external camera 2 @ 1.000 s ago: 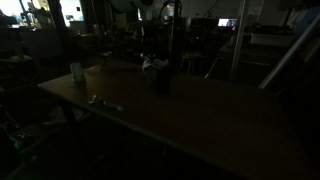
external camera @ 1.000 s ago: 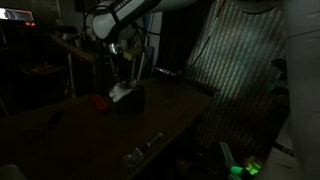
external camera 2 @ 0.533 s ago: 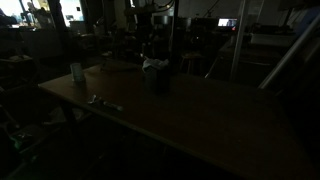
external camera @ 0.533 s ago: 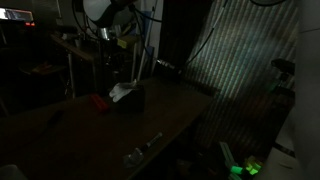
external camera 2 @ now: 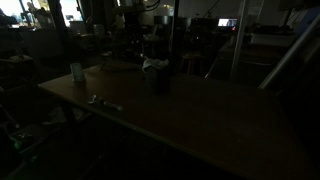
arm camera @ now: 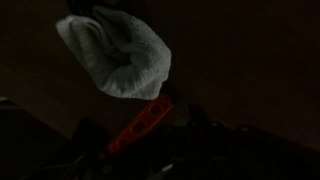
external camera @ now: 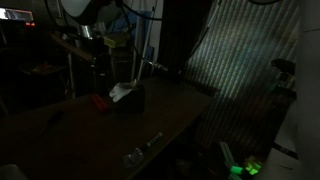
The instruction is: Pick up the white towel from the table and put it in the small black basket.
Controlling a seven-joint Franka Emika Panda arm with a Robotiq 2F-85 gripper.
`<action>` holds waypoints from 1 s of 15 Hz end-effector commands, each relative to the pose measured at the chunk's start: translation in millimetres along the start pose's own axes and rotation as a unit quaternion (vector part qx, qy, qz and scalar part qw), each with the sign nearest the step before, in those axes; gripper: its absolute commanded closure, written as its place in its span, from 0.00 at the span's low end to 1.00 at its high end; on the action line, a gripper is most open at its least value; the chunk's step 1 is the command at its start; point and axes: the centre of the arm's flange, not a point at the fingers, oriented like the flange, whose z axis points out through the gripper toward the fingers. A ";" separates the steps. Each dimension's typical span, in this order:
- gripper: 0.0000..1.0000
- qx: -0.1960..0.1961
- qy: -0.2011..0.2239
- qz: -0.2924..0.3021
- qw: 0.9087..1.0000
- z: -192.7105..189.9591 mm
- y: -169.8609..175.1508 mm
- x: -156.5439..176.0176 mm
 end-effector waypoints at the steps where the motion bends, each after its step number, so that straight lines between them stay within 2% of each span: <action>1: 1.00 -0.010 -0.014 -0.042 0.999 11.8 1.7 9.2; 6: 1.00 0.007 -0.046 -0.057 0.997 59.9 4.2 12.7; 10: 1.00 0.003 -0.072 -0.075 0.995 88.8 5.6 14.4; 11: 0.96 0.001 -0.077 -0.080 0.994 92.6 5.5 13.9; 12: 0.72 -0.005 -0.079 -0.086 0.993 93.7 4.8 13.3; 14: 0.68 -0.022 -0.077 -0.102 0.992 88.5 1.9 12.0; 15: 0.62 -0.030 -0.074 -0.111 0.991 83.8 -0.1 11.6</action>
